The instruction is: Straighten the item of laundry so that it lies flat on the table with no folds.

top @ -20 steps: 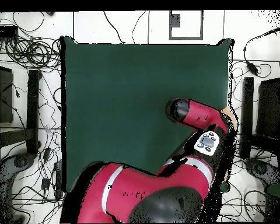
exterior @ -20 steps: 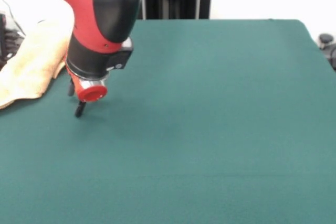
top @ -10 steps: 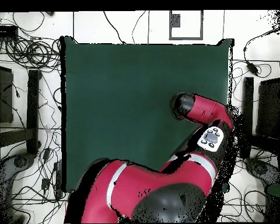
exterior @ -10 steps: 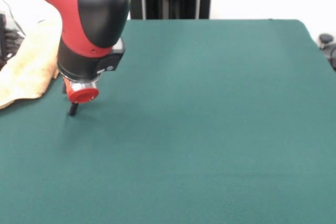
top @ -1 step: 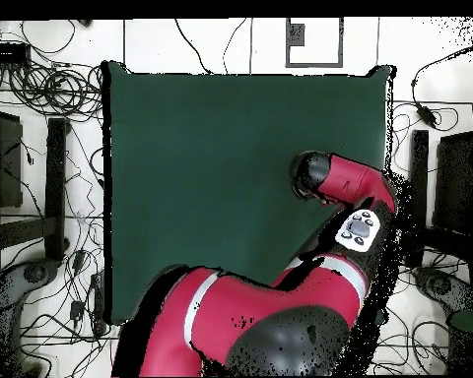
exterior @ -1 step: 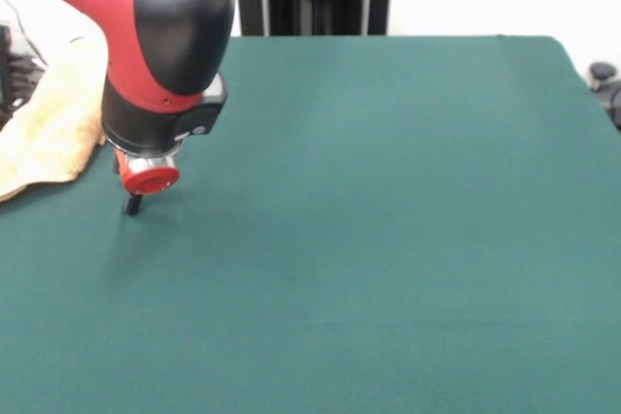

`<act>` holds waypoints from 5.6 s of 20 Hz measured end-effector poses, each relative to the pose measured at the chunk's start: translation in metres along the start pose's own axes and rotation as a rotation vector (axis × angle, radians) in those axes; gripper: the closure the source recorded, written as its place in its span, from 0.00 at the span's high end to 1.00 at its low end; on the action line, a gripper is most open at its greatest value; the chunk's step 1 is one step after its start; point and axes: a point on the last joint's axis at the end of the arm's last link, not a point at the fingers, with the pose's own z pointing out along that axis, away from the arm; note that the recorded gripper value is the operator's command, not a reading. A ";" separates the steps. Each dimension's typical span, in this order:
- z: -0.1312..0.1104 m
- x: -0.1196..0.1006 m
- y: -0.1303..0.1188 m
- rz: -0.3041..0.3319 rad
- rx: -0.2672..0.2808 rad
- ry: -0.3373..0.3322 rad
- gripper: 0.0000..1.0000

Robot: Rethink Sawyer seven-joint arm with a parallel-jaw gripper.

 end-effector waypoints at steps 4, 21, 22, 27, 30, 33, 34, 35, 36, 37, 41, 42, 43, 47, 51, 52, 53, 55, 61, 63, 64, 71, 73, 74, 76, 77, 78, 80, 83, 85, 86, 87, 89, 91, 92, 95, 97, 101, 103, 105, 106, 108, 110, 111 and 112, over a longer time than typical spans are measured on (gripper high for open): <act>0.001 -0.002 0.001 -0.003 0.003 -0.005 1.00; 0.003 -0.005 0.002 -0.011 0.011 -0.023 1.00; 0.003 -0.005 0.001 -0.012 0.011 -0.023 1.00; 0.004 -0.009 -0.001 -0.013 0.008 -0.032 1.00; 0.006 -0.015 -0.003 -0.008 -0.002 -0.031 1.00; 0.009 -0.021 -0.007 -0.009 -0.015 -0.032 1.00; 0.010 -0.022 -0.007 -0.009 -0.018 -0.032 1.00; 0.010 -0.023 -0.008 -0.009 -0.020 -0.032 1.00; 0.010 -0.024 -0.008 -0.011 -0.021 -0.033 1.00; 0.011 -0.024 -0.008 -0.016 -0.022 -0.038 1.00; 0.012 -0.025 -0.009 -0.034 -0.026 -0.057 1.00; 0.012 -0.025 -0.010 -0.039 -0.028 -0.062 1.00; 0.012 -0.026 -0.010 -0.043 -0.031 -0.066 1.00; 0.015 -0.028 -0.013 -0.052 -0.047 -0.076 1.00; 0.016 -0.033 -0.015 -0.032 -0.062 -0.053 1.00; 0.016 -0.034 -0.015 -0.029 -0.064 -0.049 1.00; 0.016 -0.035 -0.016 -0.024 -0.065 -0.040 1.00; 0.016 -0.036 -0.016 -0.020 -0.062 -0.030 1.00; 0.015 -0.038 -0.014 -0.021 -0.046 -0.013 1.00; 0.015 -0.038 -0.014 -0.021 -0.042 -0.009 1.00; 0.015 -0.039 -0.014 -0.021 -0.040 -0.007 1.00; 0.013 -0.040 -0.015 -0.020 0.001 0.035 1.00; 0.014 -0.040 -0.019 -0.019 0.026 0.054 1.00; 0.014 -0.040 -0.022 -0.018 0.038 0.064 1.00; 0.021 -0.039 -0.039 -0.014 0.114 0.113 1.00; 0.024 -0.039 -0.046 -0.013 0.140 0.128 1.00; 0.026 -0.040 -0.052 -0.013 0.160 0.138 1.00; 0.035 -0.041 -0.068 -0.017 0.217 0.159 1.00; 0.050 -0.043 -0.088 -0.035 0.279 0.150 1.00; 0.053 -0.045 -0.092 -0.038 0.293 0.141 1.00; 0.054 -0.046 -0.095 -0.040 0.300 0.137 1.00; 0.055 -0.046 -0.095 -0.040 0.303 0.136 1.00; 0.056 -0.046 -0.097 -0.042 0.309 0.133 1.00; 0.056 -0.046 -0.097 -0.043 0.312 0.132 1.00; 0.056 -0.045 -0.097 -0.044 0.312 0.131 1.00; 0.056 -0.043 -0.097 -0.050 0.319 0.126 1.00; 0.055 -0.041 -0.097 -0.057 0.327 0.118 1.00; 0.055 -0.039 -0.097 -0.066 0.336 0.108 1.00; 0.055 -0.038 -0.096 -0.071 0.339 0.100 1.00; 0.056 -0.035 -0.096 -0.078 0.346 0.093 0.00; 0.056 -0.035 -0.096 -0.079 0.347 0.093 0.00; 0.057 -0.033 -0.096 -0.082 0.350 0.092 0.00; 0.060 -0.028 -0.097 -0.092 0.362 0.089 0.00; 0.062 -0.026 -0.097 -0.096 0.368 0.089 0.00; 0.063 -0.025 -0.097 -0.098 0.370 0.089 0.00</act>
